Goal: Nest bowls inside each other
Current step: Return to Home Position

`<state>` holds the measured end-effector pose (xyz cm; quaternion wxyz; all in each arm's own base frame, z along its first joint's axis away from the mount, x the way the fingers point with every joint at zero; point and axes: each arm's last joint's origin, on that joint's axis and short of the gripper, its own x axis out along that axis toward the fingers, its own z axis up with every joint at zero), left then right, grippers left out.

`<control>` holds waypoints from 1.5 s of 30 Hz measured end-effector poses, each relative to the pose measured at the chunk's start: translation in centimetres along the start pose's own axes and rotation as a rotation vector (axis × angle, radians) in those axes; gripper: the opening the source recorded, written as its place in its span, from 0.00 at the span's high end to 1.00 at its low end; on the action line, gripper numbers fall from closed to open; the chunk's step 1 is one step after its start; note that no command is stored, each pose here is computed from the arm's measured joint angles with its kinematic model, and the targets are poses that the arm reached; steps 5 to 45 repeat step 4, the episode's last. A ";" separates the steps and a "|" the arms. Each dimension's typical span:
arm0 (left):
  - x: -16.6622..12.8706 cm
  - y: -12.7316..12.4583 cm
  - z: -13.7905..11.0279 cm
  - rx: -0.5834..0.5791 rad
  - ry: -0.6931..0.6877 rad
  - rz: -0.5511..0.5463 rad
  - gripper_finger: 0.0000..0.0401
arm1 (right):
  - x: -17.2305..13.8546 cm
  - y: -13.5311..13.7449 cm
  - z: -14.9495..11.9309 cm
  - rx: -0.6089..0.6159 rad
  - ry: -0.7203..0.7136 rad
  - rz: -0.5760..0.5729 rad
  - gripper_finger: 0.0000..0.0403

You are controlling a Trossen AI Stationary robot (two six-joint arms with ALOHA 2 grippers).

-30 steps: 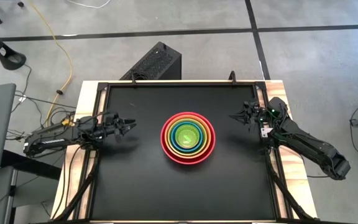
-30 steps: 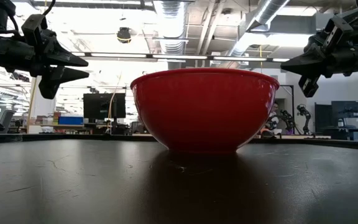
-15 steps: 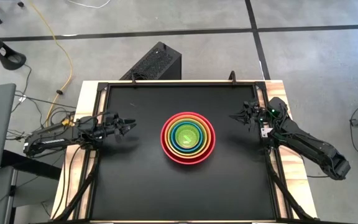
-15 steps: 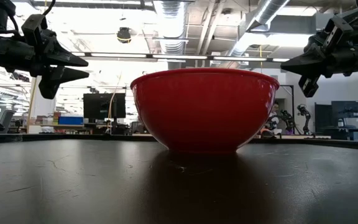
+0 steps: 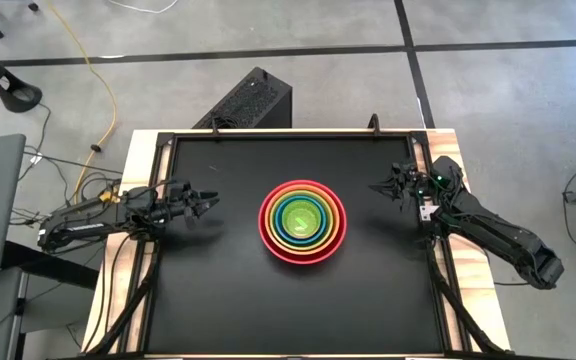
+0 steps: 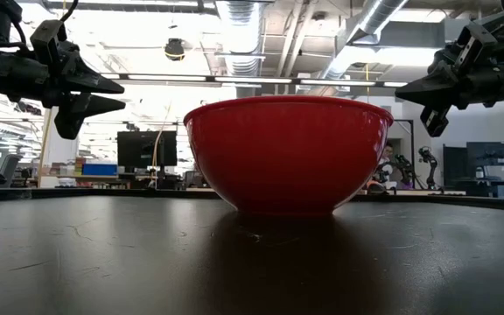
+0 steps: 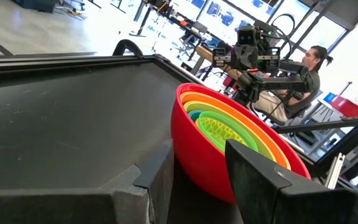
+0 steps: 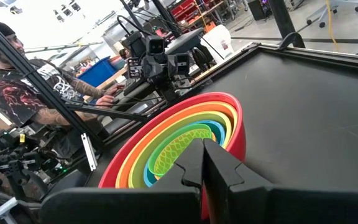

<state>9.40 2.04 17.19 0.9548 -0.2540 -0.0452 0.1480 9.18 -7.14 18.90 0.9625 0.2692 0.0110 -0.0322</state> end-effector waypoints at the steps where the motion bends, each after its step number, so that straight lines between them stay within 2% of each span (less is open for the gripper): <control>1: 0.0 0.0 0.0 0.000 0.000 0.000 0.66 | 0.0 0.0 0.0 0.000 0.000 0.000 0.94; 45: 0.0 0.0 0.0 0.000 0.000 0.000 0.66 | 0.0 0.0 0.0 0.000 0.000 0.000 0.94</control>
